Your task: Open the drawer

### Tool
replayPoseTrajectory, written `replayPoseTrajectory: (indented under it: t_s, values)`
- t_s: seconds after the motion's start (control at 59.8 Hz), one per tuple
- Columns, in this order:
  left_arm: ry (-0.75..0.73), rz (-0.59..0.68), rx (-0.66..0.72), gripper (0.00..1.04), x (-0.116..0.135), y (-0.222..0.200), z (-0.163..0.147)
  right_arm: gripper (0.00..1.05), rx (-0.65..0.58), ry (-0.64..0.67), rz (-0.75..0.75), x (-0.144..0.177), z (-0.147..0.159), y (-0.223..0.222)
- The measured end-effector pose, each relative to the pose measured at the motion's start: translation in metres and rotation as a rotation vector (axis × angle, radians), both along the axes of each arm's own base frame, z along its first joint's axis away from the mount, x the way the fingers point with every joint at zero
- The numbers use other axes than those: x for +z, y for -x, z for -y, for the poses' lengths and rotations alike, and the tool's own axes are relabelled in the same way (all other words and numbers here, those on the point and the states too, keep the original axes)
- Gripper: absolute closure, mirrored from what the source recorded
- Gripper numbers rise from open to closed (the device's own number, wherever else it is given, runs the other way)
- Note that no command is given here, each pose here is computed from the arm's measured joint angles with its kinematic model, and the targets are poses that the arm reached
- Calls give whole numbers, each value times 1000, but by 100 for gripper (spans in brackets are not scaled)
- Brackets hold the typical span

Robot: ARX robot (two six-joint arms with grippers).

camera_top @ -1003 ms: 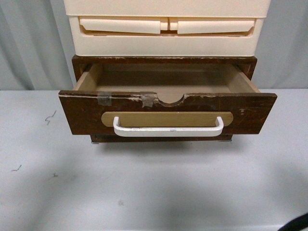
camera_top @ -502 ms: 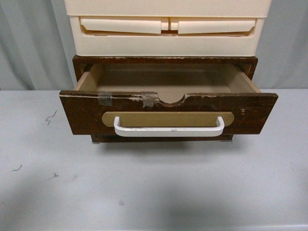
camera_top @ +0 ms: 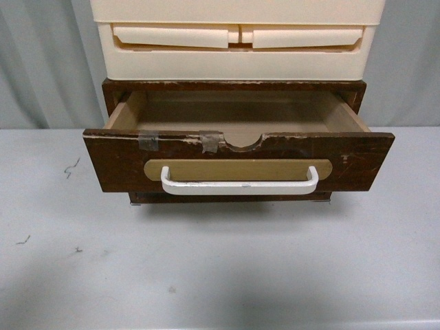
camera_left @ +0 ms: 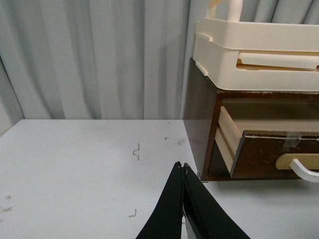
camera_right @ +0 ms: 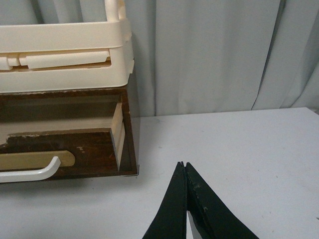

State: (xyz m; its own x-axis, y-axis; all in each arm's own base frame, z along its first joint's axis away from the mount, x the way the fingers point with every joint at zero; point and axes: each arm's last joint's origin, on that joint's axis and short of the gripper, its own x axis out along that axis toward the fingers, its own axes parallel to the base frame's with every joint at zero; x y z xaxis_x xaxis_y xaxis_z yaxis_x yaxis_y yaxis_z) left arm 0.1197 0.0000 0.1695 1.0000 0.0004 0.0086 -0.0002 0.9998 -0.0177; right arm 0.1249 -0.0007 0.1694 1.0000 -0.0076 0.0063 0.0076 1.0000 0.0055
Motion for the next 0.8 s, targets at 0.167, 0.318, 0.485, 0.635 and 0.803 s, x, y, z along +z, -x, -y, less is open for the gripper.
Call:
replayPoseTrajectory:
  t_s: [0.167,0.318,0.485,0.635,0.803]
  values:
    - [0,2,0,103,0,4,0,103,0,0,9,1,0,5]
    - [0,0,0,103,0,8,0,103,0,0,7,1,0,10]
    - [0,-29,0,103,-3,15,0,103,0,0,6,1,0,16]
    - [0,-6,0,88,-3,22,0,85,3,3,-2,-3,0,28]
    - [-1,-6,0,7,-3,22,0,6,2,3,-2,-3,0,28]
